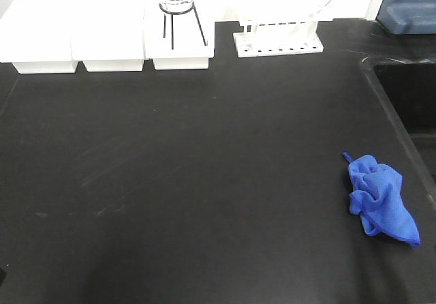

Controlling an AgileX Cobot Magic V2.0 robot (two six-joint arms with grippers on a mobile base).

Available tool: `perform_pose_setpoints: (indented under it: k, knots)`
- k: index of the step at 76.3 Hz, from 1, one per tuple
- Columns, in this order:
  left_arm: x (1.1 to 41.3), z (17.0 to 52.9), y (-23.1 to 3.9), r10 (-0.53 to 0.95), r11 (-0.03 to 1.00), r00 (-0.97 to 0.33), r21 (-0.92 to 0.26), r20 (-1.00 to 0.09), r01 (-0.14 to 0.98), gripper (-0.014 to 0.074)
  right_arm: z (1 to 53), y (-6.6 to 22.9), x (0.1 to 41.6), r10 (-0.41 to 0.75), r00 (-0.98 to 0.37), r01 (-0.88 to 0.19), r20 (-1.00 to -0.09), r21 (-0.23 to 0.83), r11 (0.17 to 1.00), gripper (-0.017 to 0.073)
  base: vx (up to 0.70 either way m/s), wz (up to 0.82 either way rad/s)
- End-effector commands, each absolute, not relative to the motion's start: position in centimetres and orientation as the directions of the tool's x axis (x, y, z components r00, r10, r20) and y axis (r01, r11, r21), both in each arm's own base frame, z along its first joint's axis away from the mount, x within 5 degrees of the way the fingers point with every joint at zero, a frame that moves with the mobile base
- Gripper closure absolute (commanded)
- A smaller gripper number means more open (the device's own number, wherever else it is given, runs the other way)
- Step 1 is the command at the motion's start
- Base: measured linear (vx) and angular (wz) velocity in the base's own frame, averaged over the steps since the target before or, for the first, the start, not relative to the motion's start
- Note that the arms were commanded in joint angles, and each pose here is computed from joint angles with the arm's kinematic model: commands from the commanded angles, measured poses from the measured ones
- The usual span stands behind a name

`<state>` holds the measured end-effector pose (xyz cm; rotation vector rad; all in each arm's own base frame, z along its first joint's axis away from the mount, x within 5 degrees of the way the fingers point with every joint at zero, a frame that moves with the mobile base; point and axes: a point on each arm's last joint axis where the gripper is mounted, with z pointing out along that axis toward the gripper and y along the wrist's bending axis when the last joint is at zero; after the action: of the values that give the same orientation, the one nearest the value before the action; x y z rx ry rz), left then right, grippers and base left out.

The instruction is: Wipe right workspace with blue cloth

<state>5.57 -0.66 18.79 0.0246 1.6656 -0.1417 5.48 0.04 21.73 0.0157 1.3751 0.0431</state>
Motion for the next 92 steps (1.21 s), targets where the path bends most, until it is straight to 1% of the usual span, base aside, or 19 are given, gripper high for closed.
perform_pose_setpoints:
  k: [1,8,17,25,28,41,46,47,48,49,62,79,86,92]
  knots:
    - [5.4,20.5,-0.6,-0.082,0.992,0.024,-0.079,-0.996,0.102,0.06,25.4,-0.1,4.5,0.031,0.381,-0.016,-0.924,0.027,1.0,0.0567,0.0,0.0]
    - [5.4,20.5,-0.6,-0.082,0.992,0.024,-0.079,-0.996,0.102,0.06,28.4,0.0,4.1,0.032,0.355,-0.025,-0.934,0.025,0.999,0.0567,0.0,0.0]
    - [5.4,20.5,-0.6,-0.082,0.992,0.024,-0.079,-0.996,0.102,0.06,32.3,0.2,4.2,0.02,0.251,-0.036,-0.968,0.012,0.999,0.0567,0.0,0.0]
    - [5.4,20.5,-0.6,-0.082,0.992,0.024,-0.079,-0.996,0.102,0.06,36.0,0.2,5.6,-0.05,0.152,-0.026,-0.987,-0.054,0.998,0.0567,0.0,0.0]
    - [5.4,20.5,-0.6,-0.082,0.992,0.024,-0.079,-0.996,0.102,0.06,37.4,0.2,6.0,-0.057,0.129,-0.026,-0.99,-0.061,0.998,0.0567,0.0,0.0]
    - [5.4,20.5,-0.6,-0.082,0.992,0.024,-0.079,-0.996,0.102,0.06,40.3,0.4,8.7,-0.066,-0.125,-0.051,-0.99,-0.06,0.997,0.0567,0.0,0.0]
    - [5.4,20.5,-0.6,-0.082,0.992,0.024,-0.079,-0.996,0.102,0.06,40.6,0.4,9.7,-0.067,-0.216,-0.059,-0.974,-0.056,0.997,0.0567,0.0,0.0]
    - [5.4,20.5,-0.6,-0.082,0.992,0.024,-0.079,-0.996,0.102,0.06,40.5,0.5,9.9,-0.065,-0.244,-0.063,-0.968,-0.051,0.997,0.0567,0.0,0.0]
    - [5.4,20.5,-0.6,-0.082,0.992,0.024,-0.079,-0.996,0.102,0.06,40.6,0.6,10.4,-0.058,-0.301,-0.071,-0.952,-0.039,0.997,0.0567,0.0,0.0]
    - [5.4,20.5,-0.6,-0.082,0.992,0.024,-0.079,-0.996,0.102,0.06,40.6,0.6,10.6,-0.056,-0.314,-0.074,-0.948,-0.035,0.997,0.0567,0.0,0.0]
    - [5.4,20.5,-0.6,-0.082,0.992,0.024,-0.079,-0.996,0.102,0.06,40.5,1.0,11.9,-0.005,-0.34,-0.094,-0.94,0.029,0.995,0.0567,0.0,0.0]
    - [5.4,20.5,-0.6,-0.082,0.992,0.024,-0.079,-0.996,0.102,0.06,39.9,0.8,12.4,-0.042,-0.383,-0.087,-0.923,-0.009,0.996,0.0552,0.0,0.0]
    - [5.4,20.5,-0.6,-0.082,0.992,0.024,-0.079,-0.996,0.102,0.06,39.9,0.8,12.4,-0.062,-0.382,-0.095,-0.922,-0.028,0.995,0.0515,0.0,0.0]
    - [5.4,20.5,-0.6,-0.082,0.992,0.024,-0.079,-0.996,0.102,0.06,39.8,0.8,12.4,-0.072,-0.392,-0.096,-0.917,-0.037,0.995,0.0448,0.0,0.0]
